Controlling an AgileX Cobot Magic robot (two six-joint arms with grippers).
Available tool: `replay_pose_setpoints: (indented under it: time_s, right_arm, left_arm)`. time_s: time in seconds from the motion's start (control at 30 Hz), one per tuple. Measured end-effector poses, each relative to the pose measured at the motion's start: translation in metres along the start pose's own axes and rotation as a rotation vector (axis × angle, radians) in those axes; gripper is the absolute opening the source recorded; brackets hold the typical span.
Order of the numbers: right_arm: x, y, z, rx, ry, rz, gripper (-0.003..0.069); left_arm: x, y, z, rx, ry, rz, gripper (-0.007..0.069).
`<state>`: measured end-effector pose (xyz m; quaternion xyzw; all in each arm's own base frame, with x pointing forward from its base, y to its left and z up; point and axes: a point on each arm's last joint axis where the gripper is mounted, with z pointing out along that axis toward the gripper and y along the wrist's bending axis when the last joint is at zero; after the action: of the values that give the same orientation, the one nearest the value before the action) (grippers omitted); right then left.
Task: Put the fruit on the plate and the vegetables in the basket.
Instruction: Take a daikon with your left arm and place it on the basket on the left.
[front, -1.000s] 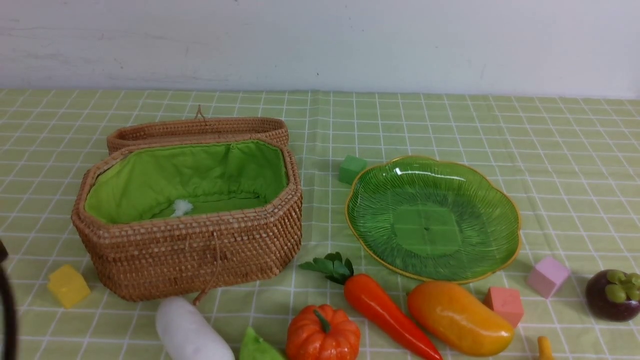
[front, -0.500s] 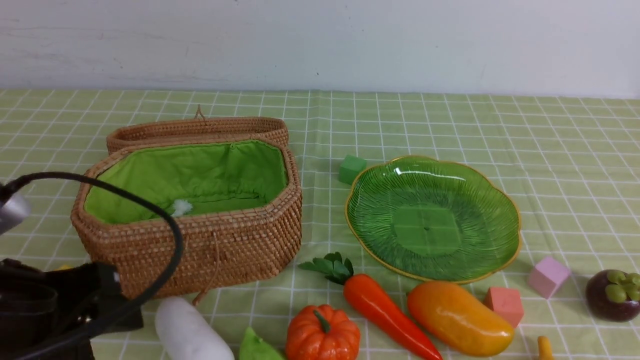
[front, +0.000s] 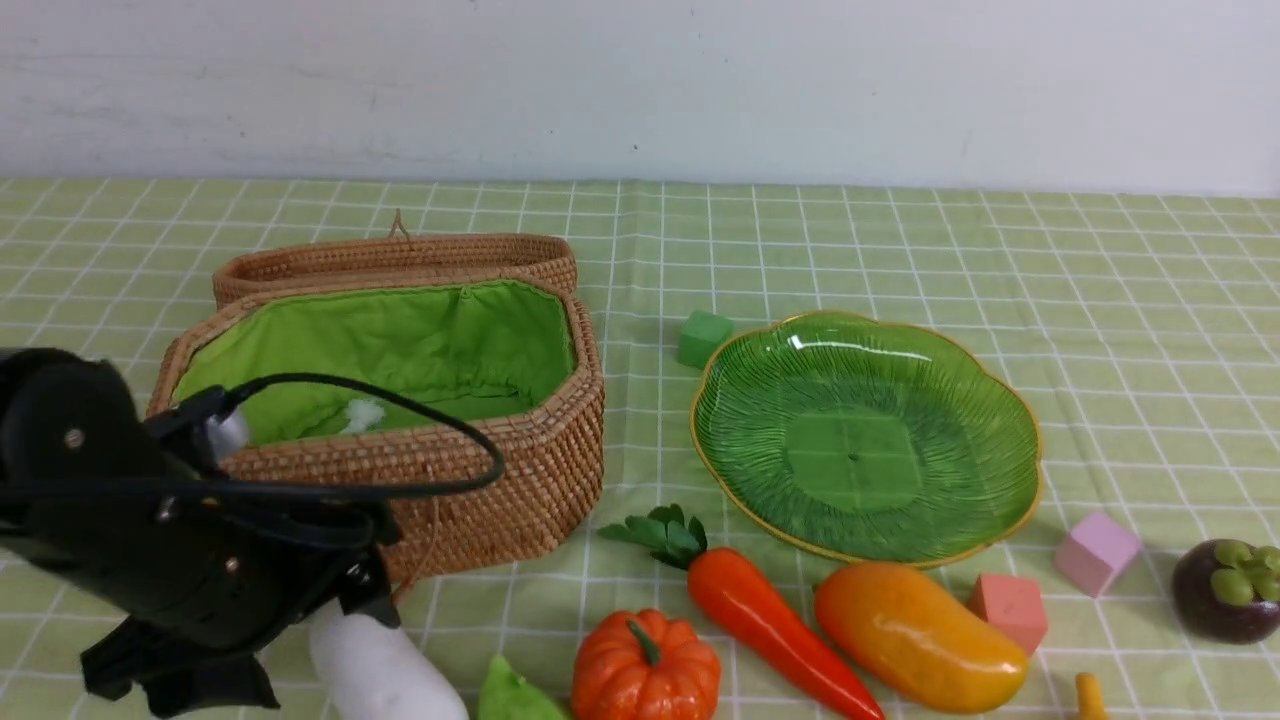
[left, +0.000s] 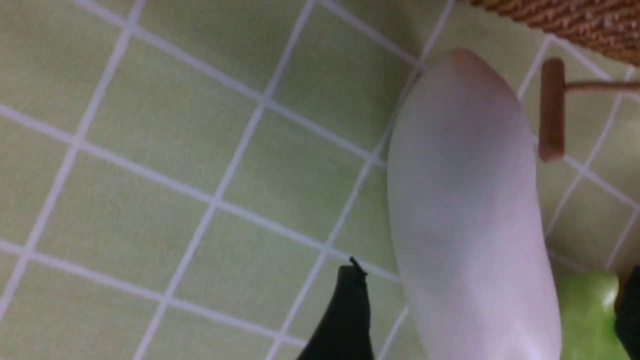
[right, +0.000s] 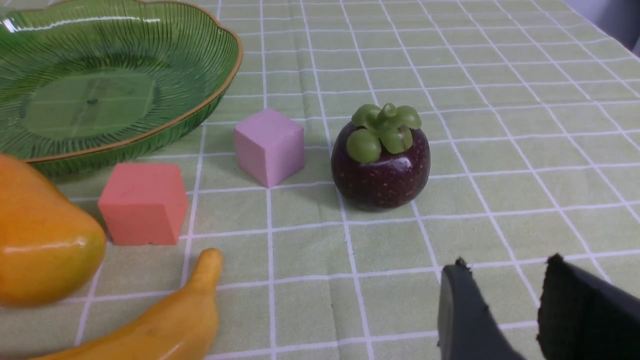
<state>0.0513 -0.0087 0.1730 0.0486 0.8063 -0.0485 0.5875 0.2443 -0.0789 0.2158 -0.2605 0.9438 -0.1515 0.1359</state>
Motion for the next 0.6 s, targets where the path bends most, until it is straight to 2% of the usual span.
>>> replay_pose_setpoints:
  time_s: [0.17, 0.3, 0.43, 0.6]
  right_arm:
    - [0.0, 0.0, 0.0, 0.0, 0.0, 0.0, 0.024]
    - [0.0, 0.0, 0.0, 0.0, 0.0, 0.0, 0.024]
    - [0.0, 0.0, 0.0, 0.0, 0.0, 0.0, 0.024]
    - [0.0, 0.0, 0.0, 0.0, 0.0, 0.0, 0.024]
  left_arm:
    - [-0.011, -0.007, 0.026, -0.031, 0.019, -0.004, 0.0578]
    - [-0.013, -0.005, 0.045, -0.065, 0.046, -0.011, 0.0478]
    - [-0.013, -0.006, 0.045, -0.065, 0.046, 0.009, 0.0464]
    - [-0.009, -0.007, 0.02, -0.046, 0.047, 0.061, 0.0465]
